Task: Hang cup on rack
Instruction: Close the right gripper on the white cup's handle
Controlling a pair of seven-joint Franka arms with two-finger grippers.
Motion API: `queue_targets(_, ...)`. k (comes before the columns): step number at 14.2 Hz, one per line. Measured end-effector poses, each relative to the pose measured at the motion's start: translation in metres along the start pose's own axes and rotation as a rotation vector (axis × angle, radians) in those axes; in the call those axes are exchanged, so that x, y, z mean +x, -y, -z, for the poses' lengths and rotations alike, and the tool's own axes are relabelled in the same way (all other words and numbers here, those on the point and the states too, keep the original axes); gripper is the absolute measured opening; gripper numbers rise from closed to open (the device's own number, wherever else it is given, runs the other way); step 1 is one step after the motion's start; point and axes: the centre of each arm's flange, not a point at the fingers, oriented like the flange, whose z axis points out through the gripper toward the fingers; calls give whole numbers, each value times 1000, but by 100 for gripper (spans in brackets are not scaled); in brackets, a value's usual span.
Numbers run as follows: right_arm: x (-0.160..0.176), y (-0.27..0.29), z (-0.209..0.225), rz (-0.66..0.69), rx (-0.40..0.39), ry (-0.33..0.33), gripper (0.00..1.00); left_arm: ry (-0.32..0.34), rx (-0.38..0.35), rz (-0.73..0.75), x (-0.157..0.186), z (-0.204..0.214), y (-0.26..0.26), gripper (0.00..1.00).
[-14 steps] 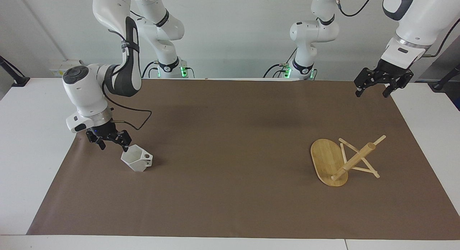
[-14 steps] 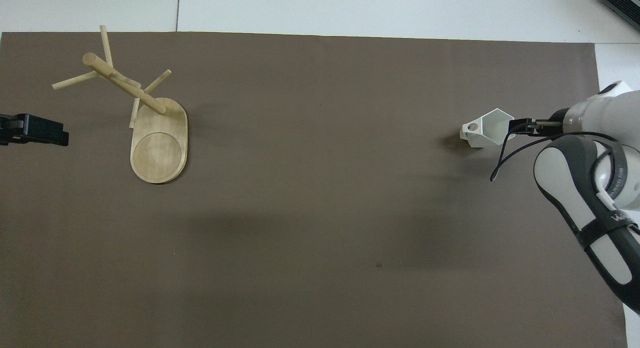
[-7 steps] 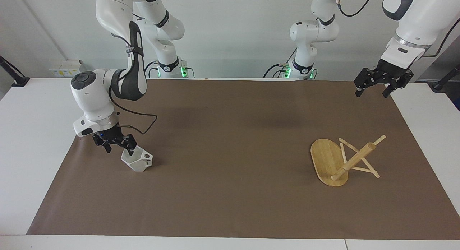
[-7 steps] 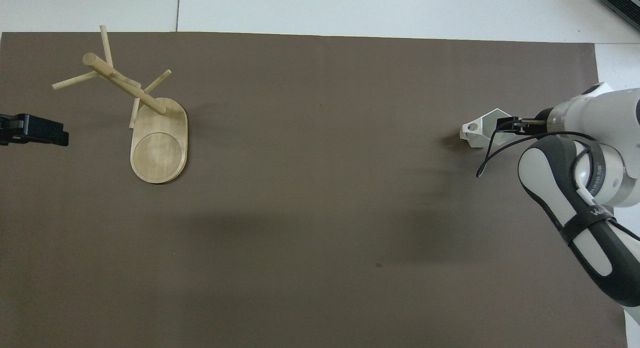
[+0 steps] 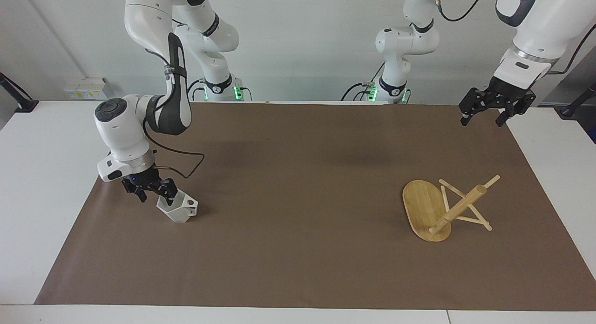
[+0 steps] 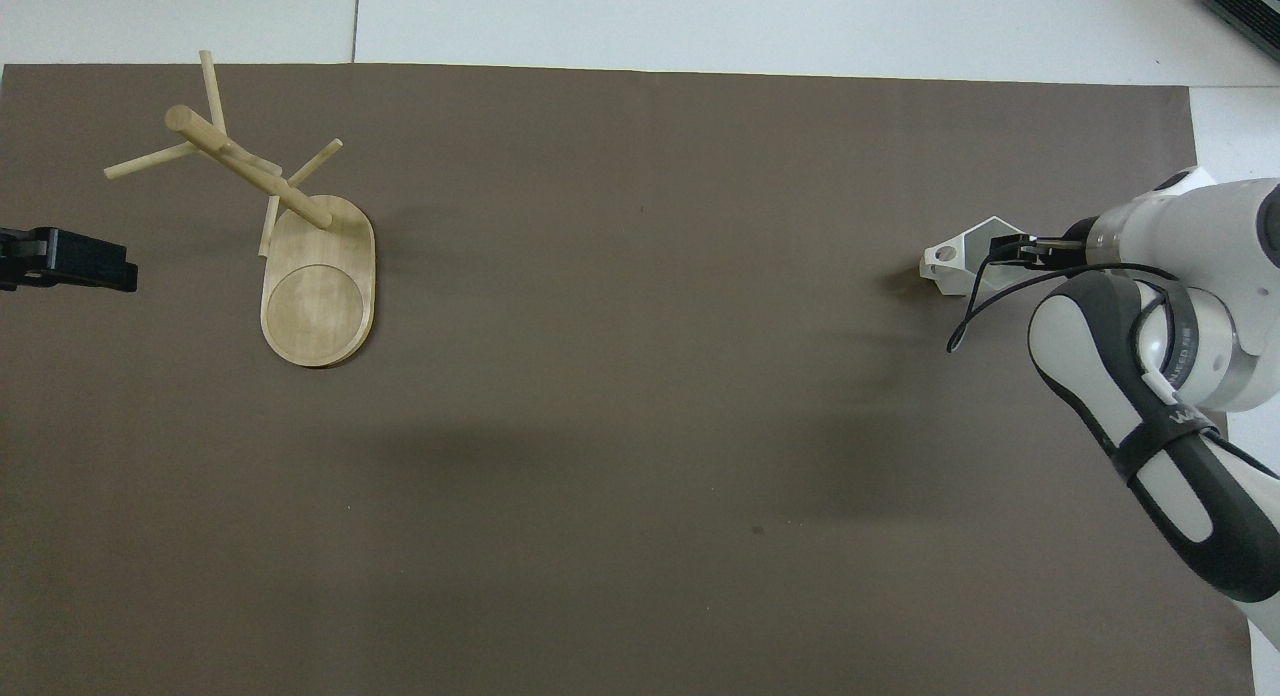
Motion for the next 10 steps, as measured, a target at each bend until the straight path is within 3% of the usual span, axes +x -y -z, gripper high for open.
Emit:
queue_targets(2, 0, 0, 0, 0, 0, 0, 77, 0, 0, 0, 0, 0, 0, 100)
queue_targets(4, 0, 0, 0, 0, 0, 0, 74, 0, 0, 0, 0, 0, 0, 100)
queue_targets(6, 0, 0, 0, 0, 0, 1, 46, 0, 0, 0, 0, 0, 0, 100)
queue_targets(7, 0, 0, 0, 0, 0, 1, 39, 0, 0, 0, 0, 0, 0, 100)
queue_targets(8, 0, 0, 0, 0, 0, 1, 39, 0, 0, 0, 0, 0, 0, 100)
queue_targets(10, 0, 0, 0, 0, 0, 1, 24, 0, 0, 0, 0, 0, 0, 100)
